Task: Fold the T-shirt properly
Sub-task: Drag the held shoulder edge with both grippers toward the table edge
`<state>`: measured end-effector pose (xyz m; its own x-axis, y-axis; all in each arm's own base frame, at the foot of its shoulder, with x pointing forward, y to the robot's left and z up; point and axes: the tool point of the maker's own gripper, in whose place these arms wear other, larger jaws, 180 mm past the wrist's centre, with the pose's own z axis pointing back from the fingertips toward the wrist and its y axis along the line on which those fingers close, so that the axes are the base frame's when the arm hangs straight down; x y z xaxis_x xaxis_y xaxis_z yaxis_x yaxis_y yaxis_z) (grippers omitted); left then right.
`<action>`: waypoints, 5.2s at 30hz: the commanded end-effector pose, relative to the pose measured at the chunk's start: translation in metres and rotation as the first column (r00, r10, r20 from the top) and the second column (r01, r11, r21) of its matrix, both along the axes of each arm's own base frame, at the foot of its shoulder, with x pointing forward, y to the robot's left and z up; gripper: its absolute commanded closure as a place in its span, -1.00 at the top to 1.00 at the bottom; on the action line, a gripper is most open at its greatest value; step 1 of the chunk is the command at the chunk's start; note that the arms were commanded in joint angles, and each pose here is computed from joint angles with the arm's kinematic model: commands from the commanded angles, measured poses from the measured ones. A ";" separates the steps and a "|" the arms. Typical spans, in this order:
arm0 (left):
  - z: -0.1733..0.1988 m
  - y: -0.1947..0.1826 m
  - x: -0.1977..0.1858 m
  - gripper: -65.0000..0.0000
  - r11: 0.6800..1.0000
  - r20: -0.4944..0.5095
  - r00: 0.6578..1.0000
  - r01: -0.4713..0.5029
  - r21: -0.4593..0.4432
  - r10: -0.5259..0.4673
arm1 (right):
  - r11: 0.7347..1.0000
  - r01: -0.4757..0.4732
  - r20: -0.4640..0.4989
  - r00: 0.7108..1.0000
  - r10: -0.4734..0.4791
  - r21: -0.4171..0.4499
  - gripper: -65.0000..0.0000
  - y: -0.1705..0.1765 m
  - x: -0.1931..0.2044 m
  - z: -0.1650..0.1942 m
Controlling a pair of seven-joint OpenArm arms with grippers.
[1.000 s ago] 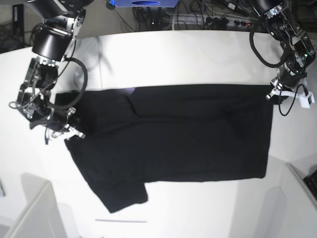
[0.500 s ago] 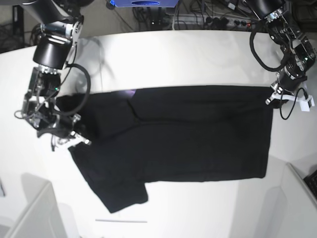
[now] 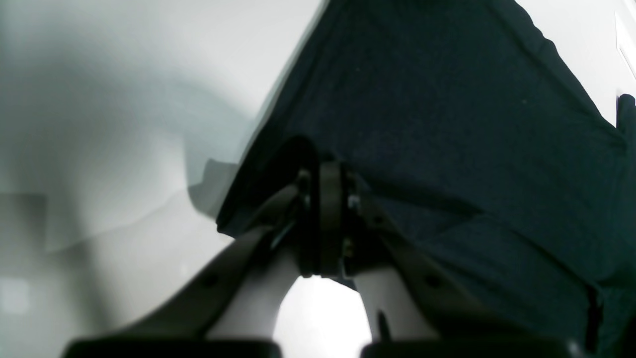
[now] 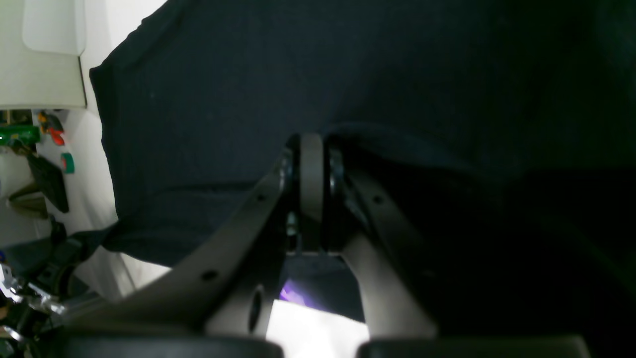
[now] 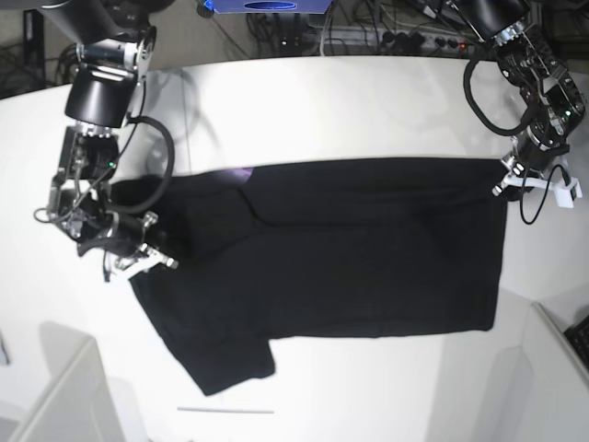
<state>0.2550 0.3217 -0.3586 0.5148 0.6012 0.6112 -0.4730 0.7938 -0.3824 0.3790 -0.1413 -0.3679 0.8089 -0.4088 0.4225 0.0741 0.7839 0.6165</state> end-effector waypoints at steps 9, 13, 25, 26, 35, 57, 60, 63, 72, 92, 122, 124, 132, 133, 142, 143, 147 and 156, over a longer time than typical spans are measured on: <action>0.018 0.008 0.008 -0.17 0.999 0.058 0.998 -0.004 0.032 0.003 | 0.994 0.108 0.071 0.991 -0.110 0.028 -0.25 -0.032 0.009 0.021; 0.048 0.022 0.007 0.30 0.995 0.130 0.991 -0.045 0.087 0.034 | 0.982 0.186 0.124 0.974 -0.187 0.020 -0.27 -0.059 0.003 0.035; 0.051 0.046 -0.069 0.31 0.989 0.122 0.990 -0.083 0.122 0.068 | 0.909 0.413 0.055 0.910 -0.410 -0.053 0.03 -0.091 -0.093 0.034; 0.045 0.046 -0.075 0.31 0.991 0.112 0.992 -0.073 0.115 0.060 | 0.898 0.437 0.033 0.899 -0.436 -0.046 0.07 -0.094 -0.102 0.028; -0.013 0.053 -0.091 0.31 0.990 0.013 0.990 -0.140 -0.033 0.140 | 0.869 0.494 -0.084 0.866 -0.493 -0.007 0.10 -0.088 -0.128 -0.006; -0.045 0.035 -0.041 0.31 0.997 -0.028 0.997 -0.068 -0.035 0.067 | 0.797 0.604 -0.113 0.793 -0.599 0.012 0.10 -0.101 -0.117 -0.047; -0.046 0.024 -0.034 0.31 0.999 -0.032 0.999 -0.026 -0.035 0.024 | 0.793 0.609 -0.108 0.791 -0.603 0.030 0.09 -0.101 -0.106 -0.045; -0.048 0.018 -0.030 0.31 0.999 -0.035 0.999 -0.008 -0.041 0.007 | 0.789 0.612 -0.117 0.788 -0.604 0.046 0.09 -0.100 -0.098 -0.047; -0.049 0.018 -0.031 0.31 0.999 -0.036 0.999 -0.013 -0.045 0.012 | 0.764 0.643 -0.124 0.762 -0.635 0.041 0.09 -0.103 -0.094 -0.062; -0.051 0.026 -0.031 -1.00 0.999 -0.057 0.998 -0.006 -0.043 0.004 | 0.817 0.575 -0.057 0.818 -0.573 0.038 -1.00 -0.111 -0.091 -0.062; -0.029 0.039 -0.107 -1.00 0.987 -0.204 0.976 0.100 0.125 -0.073 | 0.875 0.467 -0.080 0.875 -0.478 -0.130 -1.00 -0.109 -0.183 -0.040; -0.031 0.039 -0.112 -1.00 0.987 -0.218 0.973 0.102 0.124 -0.073 | 0.873 0.470 -0.102 0.870 -0.483 -0.127 -1.00 -0.105 -0.192 -0.045; -0.029 0.037 -0.134 -1.00 0.981 -0.263 0.961 0.128 0.145 -0.087 | 0.877 0.456 -0.156 0.865 -0.476 -0.151 -1.00 -0.102 -0.217 -0.056; -0.029 0.037 -0.136 -1.00 0.980 -0.269 0.959 0.131 0.146 -0.088 | 0.878 0.453 -0.162 0.865 -0.475 -0.154 -1.00 -0.101 -0.220 -0.058; -0.031 0.037 -0.154 -1.00 0.979 -0.311 0.946 0.144 0.147 -0.093 | 0.881 0.434 -0.153 0.873 -0.463 -0.188 -1.00 -0.102 -0.233 -0.049; -0.032 0.036 -0.155 -1.00 0.979 -0.313 0.945 0.144 0.146 -0.092 | 0.882 0.430 -0.147 0.876 -0.459 -0.192 -1.00 -0.102 -0.234 -0.046; -0.033 0.037 -0.156 -1.00 0.980 -0.318 0.944 0.141 0.142 -0.090 | 0.886 0.419 -0.149 0.880 -0.450 -0.199 -1.00 -0.100 -0.237 -0.043; -0.034 0.036 -0.161 -1.00 0.980 -0.328 0.940 0.144 0.140 -0.091 | 0.893 0.410 -0.202 0.874 -0.443 -0.184 -1.00 -0.093 -0.247 -0.048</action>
